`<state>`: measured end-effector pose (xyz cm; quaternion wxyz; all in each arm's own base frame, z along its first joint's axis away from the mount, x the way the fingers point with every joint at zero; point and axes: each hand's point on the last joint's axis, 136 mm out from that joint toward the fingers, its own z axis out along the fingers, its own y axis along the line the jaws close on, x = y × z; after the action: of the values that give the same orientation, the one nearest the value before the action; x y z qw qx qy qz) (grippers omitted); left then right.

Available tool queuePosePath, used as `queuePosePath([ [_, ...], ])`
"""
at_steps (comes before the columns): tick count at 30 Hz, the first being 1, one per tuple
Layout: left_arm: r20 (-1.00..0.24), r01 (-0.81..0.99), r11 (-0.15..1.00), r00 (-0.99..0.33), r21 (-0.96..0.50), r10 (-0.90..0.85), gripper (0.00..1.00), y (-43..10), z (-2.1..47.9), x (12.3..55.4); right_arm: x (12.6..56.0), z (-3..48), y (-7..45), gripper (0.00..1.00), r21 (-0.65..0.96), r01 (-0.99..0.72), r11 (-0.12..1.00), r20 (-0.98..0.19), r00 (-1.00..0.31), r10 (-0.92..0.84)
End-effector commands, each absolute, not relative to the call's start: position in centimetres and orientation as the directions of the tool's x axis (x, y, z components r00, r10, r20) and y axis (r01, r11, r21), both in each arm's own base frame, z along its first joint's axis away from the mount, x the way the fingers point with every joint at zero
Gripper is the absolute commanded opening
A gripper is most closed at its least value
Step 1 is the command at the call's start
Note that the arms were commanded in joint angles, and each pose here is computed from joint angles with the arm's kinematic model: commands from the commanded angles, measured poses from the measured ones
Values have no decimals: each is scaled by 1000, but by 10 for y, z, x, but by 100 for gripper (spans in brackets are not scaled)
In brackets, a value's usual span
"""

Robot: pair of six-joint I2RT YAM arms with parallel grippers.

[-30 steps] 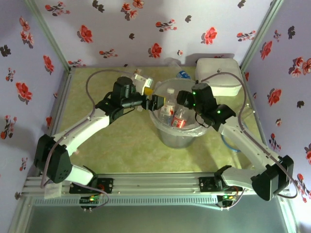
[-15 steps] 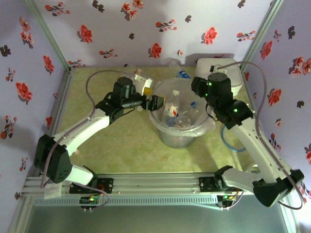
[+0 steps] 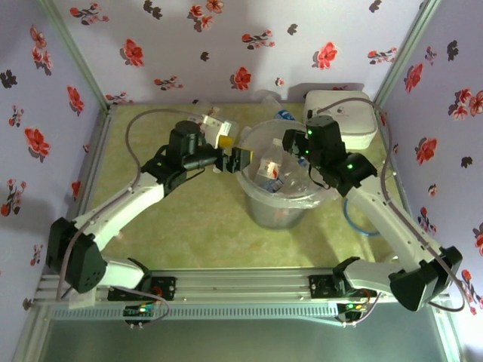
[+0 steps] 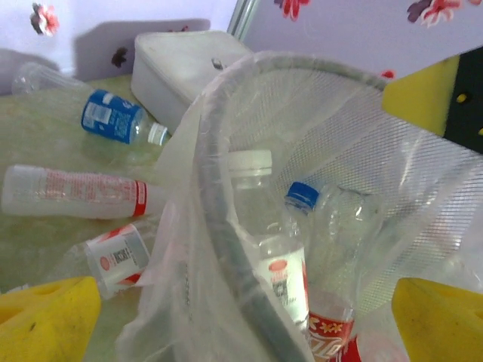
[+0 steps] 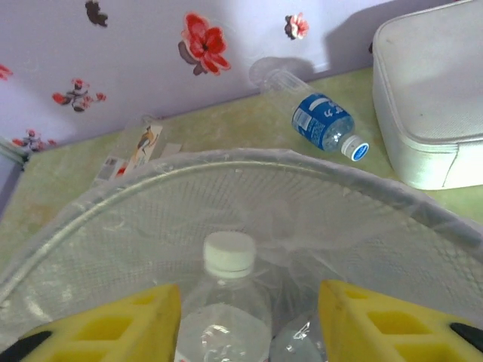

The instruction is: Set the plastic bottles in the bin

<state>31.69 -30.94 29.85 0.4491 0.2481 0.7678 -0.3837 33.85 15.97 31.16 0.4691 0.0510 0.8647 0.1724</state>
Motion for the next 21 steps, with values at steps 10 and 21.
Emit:
queuePosePath([
  [10, -849, 445, 798, -506, -406, -150, 100, -191, 318, 384, 330, 342, 101, 67, 394, 34, 918, -834, -408, 373],
  [21, -647, 127, 891, -732, -436, -212, 84, -110, 183, 505, 319, 335, 84, 71, 439, 83, 895, -812, -389, 434],
])
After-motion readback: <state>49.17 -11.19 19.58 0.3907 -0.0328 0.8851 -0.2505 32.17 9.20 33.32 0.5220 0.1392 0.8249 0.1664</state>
